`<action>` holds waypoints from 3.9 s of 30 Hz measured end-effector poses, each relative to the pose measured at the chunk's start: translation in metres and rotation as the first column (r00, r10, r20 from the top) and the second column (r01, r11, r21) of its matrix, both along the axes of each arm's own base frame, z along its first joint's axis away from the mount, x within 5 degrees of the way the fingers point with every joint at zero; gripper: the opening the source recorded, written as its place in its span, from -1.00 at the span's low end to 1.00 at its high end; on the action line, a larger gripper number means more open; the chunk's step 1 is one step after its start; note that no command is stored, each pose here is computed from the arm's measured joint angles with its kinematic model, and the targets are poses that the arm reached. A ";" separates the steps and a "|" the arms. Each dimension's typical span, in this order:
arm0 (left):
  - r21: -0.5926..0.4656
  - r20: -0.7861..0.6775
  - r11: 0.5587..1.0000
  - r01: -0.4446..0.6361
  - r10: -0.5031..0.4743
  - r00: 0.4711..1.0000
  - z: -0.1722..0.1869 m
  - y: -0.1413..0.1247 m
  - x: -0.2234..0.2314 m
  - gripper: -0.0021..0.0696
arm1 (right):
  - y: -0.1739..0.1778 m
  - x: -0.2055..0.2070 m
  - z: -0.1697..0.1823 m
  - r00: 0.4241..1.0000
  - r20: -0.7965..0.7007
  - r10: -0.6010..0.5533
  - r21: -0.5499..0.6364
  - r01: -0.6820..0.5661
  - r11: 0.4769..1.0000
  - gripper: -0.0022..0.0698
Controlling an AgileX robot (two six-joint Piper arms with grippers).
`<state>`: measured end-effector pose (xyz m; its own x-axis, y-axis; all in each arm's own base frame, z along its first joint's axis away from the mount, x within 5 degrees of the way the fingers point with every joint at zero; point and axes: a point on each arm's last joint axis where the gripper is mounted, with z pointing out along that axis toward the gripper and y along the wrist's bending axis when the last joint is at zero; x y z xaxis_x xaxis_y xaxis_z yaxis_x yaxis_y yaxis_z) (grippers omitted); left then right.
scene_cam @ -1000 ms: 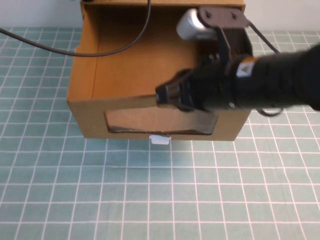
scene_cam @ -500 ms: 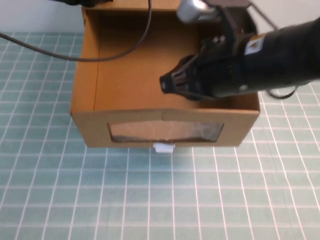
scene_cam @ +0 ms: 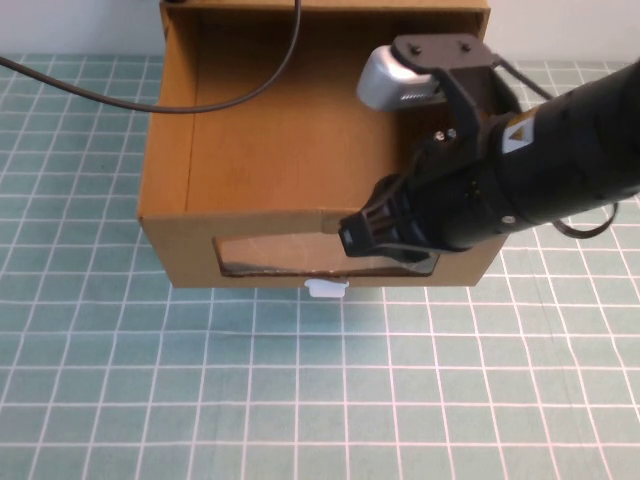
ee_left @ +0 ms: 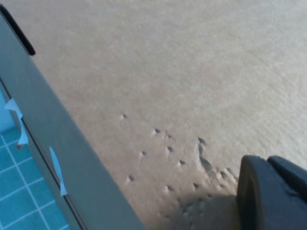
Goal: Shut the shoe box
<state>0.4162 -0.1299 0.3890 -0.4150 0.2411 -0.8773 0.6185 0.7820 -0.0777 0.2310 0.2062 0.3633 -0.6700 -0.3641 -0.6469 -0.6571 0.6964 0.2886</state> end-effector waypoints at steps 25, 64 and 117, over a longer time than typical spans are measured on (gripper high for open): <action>0.000 0.000 1.000 0.000 0.000 1.000 0.000 0.000 0.000 -0.96 | 0.003 0.086 -0.011 0.950 0.169 -0.261 0.174 0.232 0.957 -0.97; -0.001 0.003 1.000 -0.001 0.001 1.000 0.001 0.000 0.000 -0.96 | 0.023 0.160 -0.019 0.916 0.211 -0.340 0.299 0.271 0.915 -0.97; -0.230 0.466 0.946 -0.229 0.313 0.828 -0.114 0.105 -0.372 -0.96 | -0.185 -0.208 -0.090 0.817 0.390 -0.424 0.477 0.215 0.852 -0.97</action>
